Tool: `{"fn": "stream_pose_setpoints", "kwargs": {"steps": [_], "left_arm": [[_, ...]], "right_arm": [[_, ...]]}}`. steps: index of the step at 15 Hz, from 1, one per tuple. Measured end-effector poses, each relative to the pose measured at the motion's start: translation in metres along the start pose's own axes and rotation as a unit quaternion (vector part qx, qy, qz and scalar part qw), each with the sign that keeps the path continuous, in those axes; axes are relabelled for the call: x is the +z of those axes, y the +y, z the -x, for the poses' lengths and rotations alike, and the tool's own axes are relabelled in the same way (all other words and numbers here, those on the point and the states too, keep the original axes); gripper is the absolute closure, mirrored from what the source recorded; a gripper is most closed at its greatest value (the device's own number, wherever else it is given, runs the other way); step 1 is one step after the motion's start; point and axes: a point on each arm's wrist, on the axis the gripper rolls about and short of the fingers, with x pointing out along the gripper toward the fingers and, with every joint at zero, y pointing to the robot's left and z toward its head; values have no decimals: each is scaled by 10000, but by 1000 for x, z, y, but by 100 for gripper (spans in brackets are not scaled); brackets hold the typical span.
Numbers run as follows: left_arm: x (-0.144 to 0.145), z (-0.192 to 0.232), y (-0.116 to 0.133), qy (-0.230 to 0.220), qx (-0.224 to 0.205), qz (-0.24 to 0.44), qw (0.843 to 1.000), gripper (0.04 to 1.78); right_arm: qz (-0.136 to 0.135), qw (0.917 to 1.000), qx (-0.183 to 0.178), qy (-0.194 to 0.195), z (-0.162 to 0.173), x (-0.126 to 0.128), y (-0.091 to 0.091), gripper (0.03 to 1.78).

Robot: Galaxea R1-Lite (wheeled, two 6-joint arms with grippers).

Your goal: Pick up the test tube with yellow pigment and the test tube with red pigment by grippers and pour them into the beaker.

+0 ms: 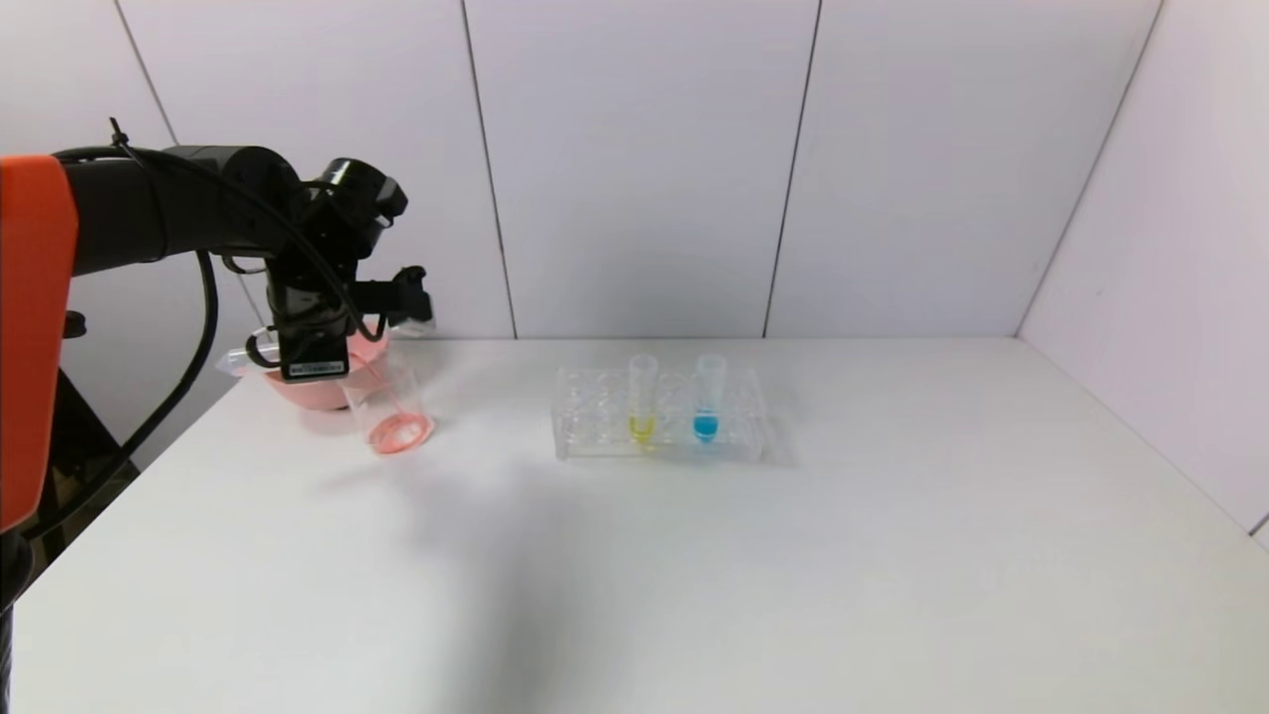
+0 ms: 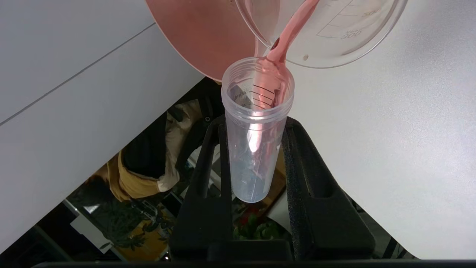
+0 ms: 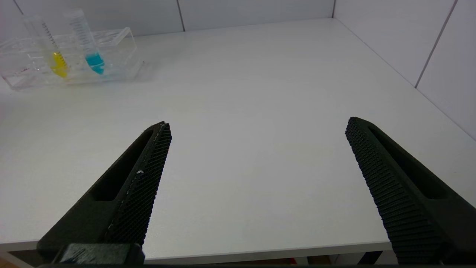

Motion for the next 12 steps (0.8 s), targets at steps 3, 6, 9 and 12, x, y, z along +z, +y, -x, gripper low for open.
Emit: {"fn": "stream_pose_setpoints", "kwargs": {"steps": [3, 6, 9, 12], "left_arm": [[3, 3, -4, 127, 15, -110, 9999, 139], [7, 8, -7, 223, 93, -206, 9995, 139], [8, 10, -7, 206, 98, -209, 9995, 139], [3, 15, -5, -15, 29, -102, 9999, 139]], "right_arm": [[0, 10000, 0, 2, 0, 0, 0, 10], [0, 10000, 0, 0, 0, 0, 0, 10], [-2, 10000, 2, 2, 0, 0, 0, 10], [0, 10000, 0, 0, 0, 0, 0, 10]]}}
